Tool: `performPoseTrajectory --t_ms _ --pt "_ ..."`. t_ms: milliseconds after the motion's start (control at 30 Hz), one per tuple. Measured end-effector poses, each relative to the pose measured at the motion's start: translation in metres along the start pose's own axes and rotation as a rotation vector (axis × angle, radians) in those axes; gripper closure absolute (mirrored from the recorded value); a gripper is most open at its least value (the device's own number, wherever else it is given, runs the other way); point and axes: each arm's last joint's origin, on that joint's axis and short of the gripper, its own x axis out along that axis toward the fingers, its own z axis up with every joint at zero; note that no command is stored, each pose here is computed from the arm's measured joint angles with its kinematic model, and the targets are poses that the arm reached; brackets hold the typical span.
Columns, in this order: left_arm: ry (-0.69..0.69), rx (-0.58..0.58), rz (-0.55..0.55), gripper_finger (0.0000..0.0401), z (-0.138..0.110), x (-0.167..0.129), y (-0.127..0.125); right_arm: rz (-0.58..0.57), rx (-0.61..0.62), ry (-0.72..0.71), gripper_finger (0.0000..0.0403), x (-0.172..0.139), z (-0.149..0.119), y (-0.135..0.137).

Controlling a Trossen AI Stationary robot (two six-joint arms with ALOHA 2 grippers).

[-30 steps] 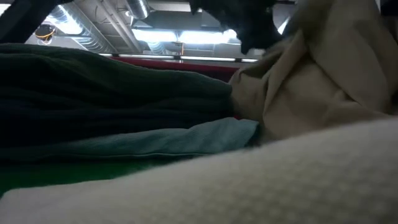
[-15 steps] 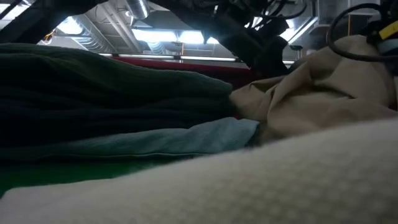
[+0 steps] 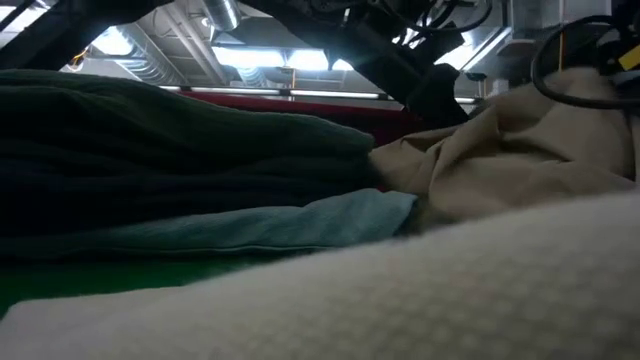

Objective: Fold Laundry from Bin
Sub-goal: Fold the light brown shorts

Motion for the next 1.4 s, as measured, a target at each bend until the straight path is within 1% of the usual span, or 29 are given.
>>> performPoseTrajectory --t_ms 100,233,333,433,500,600,667,767,867,933,1033,1167,1267,1333,1400 --pt "-0.010 0.003 0.028 0.0319 0.003 0.000 -0.001 -0.011 0.000 0.049 0.0304 0.000 -0.001 0.000" --pt "-0.015 0.005 0.146 0.0268 0.009 -0.001 -0.003 -0.022 -0.015 0.101 0.0252 0.000 -0.003 -0.001" --pt "-0.025 0.002 0.240 0.0244 0.016 -0.004 -0.004 -0.030 -0.024 0.147 0.0232 0.000 -0.004 -0.001" --pt "-0.035 0.002 0.269 0.0234 0.024 -0.011 -0.006 -0.039 -0.026 0.205 0.0227 -0.001 -0.006 -0.001" --pt "-0.018 -0.009 0.250 0.0234 0.029 -0.019 -0.012 -0.034 -0.025 0.232 0.0227 -0.004 -0.006 -0.001" --pt "0.018 -0.058 0.196 0.0240 0.038 -0.034 -0.026 0.009 -0.014 0.239 0.0226 -0.014 -0.002 0.001" --pt "0.063 -0.091 0.146 0.0246 0.041 -0.043 -0.038 0.064 -0.026 0.220 0.0226 -0.025 0.002 0.003" --pt "0.138 -0.148 0.028 0.0254 0.042 -0.056 -0.055 0.159 -0.078 0.177 0.0226 -0.044 0.010 0.005" --pt "0.221 -0.229 -0.097 0.0261 0.039 -0.063 -0.075 0.263 -0.114 0.104 0.0226 -0.063 0.014 0.006" --pt "0.270 -0.258 -0.152 0.0265 0.037 -0.066 -0.088 0.351 -0.123 0.042 0.0226 -0.073 0.014 0.010" --pt "0.346 -0.270 -0.183 0.0267 0.035 -0.072 -0.105 0.488 -0.147 -0.050 0.0226 -0.083 0.012 0.019" --pt "0.379 -0.317 -0.170 0.0267 0.031 -0.072 -0.122 0.634 -0.198 -0.126 0.0226 -0.091 0.009 0.034" --pt "0.405 -0.336 -0.176 0.0267 0.024 -0.070 -0.133 0.688 -0.262 -0.180 0.0226 -0.094 0.009 0.045" --pt "0.433 -0.346 -0.175 0.0267 0.016 -0.067 -0.141 0.697 -0.319 -0.237 0.0226 -0.094 0.008 0.053" --pt "0.428 -0.371 -0.164 0.0267 0.010 -0.063 -0.146 0.685 -0.385 -0.290 0.0226 -0.092 0.006 0.061"
